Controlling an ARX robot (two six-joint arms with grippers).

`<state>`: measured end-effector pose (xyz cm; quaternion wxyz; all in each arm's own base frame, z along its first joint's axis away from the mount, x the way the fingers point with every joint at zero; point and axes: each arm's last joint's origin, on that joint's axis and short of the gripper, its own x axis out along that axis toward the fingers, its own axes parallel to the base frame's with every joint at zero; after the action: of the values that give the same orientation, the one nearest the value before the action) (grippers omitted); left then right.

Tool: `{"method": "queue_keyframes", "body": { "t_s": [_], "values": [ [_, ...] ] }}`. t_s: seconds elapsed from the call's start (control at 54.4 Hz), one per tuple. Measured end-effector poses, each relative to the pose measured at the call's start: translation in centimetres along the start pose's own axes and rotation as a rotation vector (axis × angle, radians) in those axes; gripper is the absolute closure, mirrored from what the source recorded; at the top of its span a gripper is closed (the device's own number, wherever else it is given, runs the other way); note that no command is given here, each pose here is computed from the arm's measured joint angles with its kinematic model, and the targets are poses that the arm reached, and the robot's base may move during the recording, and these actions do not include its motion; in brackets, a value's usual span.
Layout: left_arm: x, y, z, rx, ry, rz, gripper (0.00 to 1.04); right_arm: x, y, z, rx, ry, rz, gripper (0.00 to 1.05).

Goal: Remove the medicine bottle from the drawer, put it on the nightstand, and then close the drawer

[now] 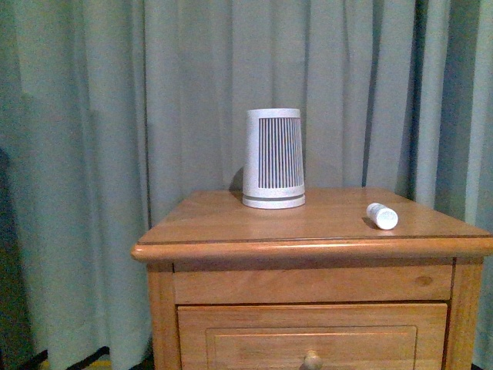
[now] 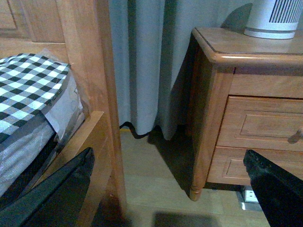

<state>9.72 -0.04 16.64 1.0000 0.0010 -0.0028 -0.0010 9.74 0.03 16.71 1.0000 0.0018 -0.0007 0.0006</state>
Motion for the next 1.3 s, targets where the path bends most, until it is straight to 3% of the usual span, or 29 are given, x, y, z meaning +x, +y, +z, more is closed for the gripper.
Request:
{"method": "queue_keyframes", "body": {
  "t_s": [0.312, 0.515, 0.79, 1.305],
  "values": [
    [0.0, 0.0, 0.0, 0.0, 0.0, 0.0, 0.07, -0.01, 0.0, 0.01, -0.001, -0.002, 0.001, 1.0],
    [0.0, 0.0, 0.0, 0.0, 0.0, 0.0, 0.07, -0.01, 0.0, 0.01, -0.001, -0.002, 0.001, 0.56],
    [0.0, 0.0, 0.0, 0.0, 0.0, 0.0, 0.07, -0.01, 0.0, 0.01, -0.001, -0.002, 0.001, 0.07],
    [0.0, 0.0, 0.0, 0.0, 0.0, 0.0, 0.07, -0.01, 0.0, 0.01, -0.001, -0.002, 0.001, 0.07]
  ]
}}
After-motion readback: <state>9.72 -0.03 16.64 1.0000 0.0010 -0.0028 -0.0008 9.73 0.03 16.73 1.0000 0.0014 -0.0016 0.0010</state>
